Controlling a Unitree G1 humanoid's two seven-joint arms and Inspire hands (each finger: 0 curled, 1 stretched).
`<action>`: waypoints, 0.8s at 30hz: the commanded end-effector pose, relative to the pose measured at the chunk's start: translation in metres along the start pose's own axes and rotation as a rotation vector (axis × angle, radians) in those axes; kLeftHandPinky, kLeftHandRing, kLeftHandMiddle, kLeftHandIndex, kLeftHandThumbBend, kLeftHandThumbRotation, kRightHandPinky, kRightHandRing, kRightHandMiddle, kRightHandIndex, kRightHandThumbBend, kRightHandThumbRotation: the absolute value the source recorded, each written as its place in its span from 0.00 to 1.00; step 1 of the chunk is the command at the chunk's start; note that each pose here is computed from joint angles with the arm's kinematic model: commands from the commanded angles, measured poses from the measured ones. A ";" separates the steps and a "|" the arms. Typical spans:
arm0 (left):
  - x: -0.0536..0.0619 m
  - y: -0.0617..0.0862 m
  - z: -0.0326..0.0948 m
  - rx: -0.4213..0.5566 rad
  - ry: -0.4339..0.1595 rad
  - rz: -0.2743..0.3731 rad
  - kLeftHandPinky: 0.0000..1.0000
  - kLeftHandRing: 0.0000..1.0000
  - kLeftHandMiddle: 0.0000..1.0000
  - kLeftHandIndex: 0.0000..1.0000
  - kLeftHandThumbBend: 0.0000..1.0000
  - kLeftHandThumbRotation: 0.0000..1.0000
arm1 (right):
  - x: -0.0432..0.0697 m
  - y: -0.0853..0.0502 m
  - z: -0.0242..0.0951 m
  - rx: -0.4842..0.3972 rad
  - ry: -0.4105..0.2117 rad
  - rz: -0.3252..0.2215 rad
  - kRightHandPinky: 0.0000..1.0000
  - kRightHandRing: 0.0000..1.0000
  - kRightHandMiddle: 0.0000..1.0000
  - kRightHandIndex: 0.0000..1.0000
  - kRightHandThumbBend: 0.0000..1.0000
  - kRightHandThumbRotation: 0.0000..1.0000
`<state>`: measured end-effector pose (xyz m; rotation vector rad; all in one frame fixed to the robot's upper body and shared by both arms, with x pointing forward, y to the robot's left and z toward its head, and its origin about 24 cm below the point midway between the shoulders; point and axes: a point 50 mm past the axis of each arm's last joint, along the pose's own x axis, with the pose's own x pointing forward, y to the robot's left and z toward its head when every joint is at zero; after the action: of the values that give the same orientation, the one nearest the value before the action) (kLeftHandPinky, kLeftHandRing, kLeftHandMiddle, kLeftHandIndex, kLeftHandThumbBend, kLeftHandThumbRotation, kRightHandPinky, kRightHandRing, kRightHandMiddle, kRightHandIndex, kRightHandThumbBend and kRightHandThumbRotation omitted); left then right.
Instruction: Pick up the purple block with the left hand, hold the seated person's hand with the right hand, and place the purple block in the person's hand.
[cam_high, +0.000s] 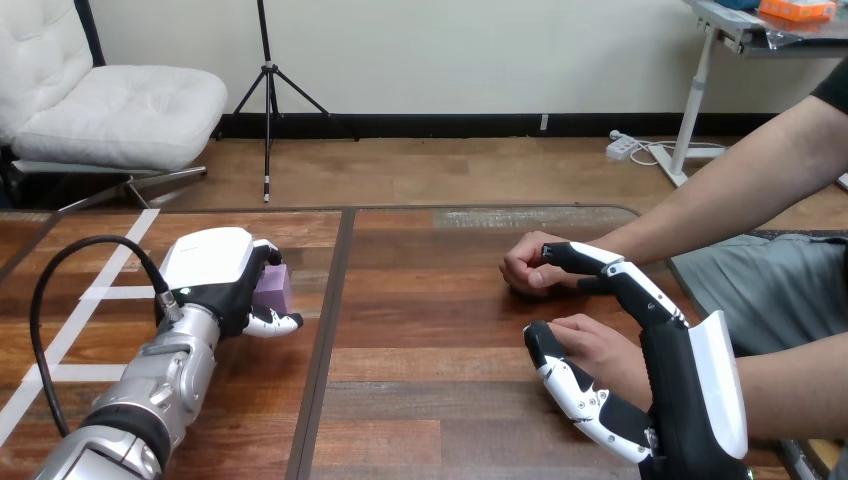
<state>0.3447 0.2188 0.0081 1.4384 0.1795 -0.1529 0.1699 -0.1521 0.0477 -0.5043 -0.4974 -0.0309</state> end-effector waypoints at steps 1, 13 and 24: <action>0.013 0.029 0.011 -0.008 -0.028 0.085 0.70 0.75 0.78 0.77 0.61 0.30 | 0.011 -0.007 0.007 -0.019 -0.060 -0.017 0.69 0.75 0.75 0.73 0.42 0.41; 0.013 0.028 0.011 -0.009 -0.022 0.069 0.68 0.75 0.79 0.78 0.63 0.28 | 0.009 -0.007 0.007 -0.027 -0.059 -0.014 0.69 0.75 0.75 0.73 0.43 0.42; 0.013 0.027 0.012 -0.015 -0.014 0.058 0.69 0.77 0.81 0.81 0.63 0.31 | 0.009 -0.007 0.008 -0.038 -0.052 -0.017 0.70 0.75 0.74 0.72 0.44 0.44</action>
<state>0.3457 0.2188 0.0087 1.4301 0.1948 -0.1556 0.1662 -0.1527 0.0438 -0.5280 -0.4680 -0.0243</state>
